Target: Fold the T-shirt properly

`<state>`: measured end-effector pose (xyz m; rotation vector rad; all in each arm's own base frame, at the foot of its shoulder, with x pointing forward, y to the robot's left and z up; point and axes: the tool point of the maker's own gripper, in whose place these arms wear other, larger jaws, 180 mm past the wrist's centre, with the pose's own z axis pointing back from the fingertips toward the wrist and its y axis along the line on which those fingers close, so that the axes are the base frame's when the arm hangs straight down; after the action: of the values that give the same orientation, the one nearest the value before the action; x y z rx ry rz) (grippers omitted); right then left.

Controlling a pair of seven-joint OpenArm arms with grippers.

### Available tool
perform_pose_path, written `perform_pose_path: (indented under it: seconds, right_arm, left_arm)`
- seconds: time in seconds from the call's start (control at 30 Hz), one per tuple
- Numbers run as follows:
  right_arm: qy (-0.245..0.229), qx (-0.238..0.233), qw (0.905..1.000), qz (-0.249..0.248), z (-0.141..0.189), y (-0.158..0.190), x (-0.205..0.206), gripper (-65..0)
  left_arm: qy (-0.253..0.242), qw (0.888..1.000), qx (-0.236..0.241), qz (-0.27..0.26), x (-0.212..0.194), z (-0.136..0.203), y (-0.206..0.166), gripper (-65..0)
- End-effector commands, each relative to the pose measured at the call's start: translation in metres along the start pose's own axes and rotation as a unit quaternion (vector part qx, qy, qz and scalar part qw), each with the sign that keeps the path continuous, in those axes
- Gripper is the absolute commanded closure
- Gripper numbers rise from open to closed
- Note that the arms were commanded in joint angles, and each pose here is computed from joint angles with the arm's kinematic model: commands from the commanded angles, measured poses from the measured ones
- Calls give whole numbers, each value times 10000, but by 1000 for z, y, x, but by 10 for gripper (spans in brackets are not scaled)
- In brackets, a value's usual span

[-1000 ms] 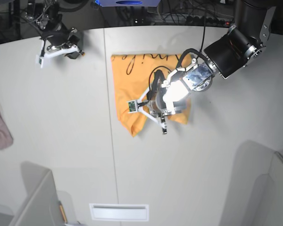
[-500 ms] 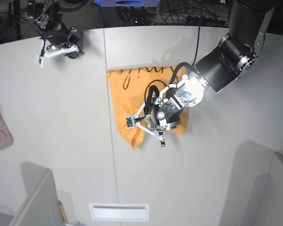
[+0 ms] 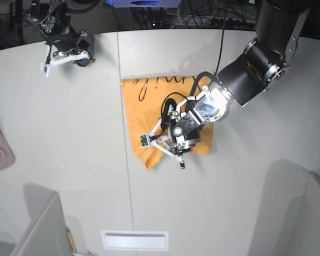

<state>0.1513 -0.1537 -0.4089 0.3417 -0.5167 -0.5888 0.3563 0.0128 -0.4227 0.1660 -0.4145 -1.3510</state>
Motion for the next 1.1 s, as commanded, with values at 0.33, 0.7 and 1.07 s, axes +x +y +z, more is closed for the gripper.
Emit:
perform_pose_path:
  seconds: [0.33,0.7,1.07]
  right_arm:
    - [-234,159,9996,79,0,11,16,0]
    - [-335,313,9977,494,-1,23,30,0]
    - [-1177,156,9609,2501,-2,44,26,0]
  left_arm:
    - [-648,9955,654,-231,48,45,61,-540]
    - [-1387,9810,1345,157,40,106,94,-525]
    - [-1799,9495,1775,1860,-80,147,52,0]
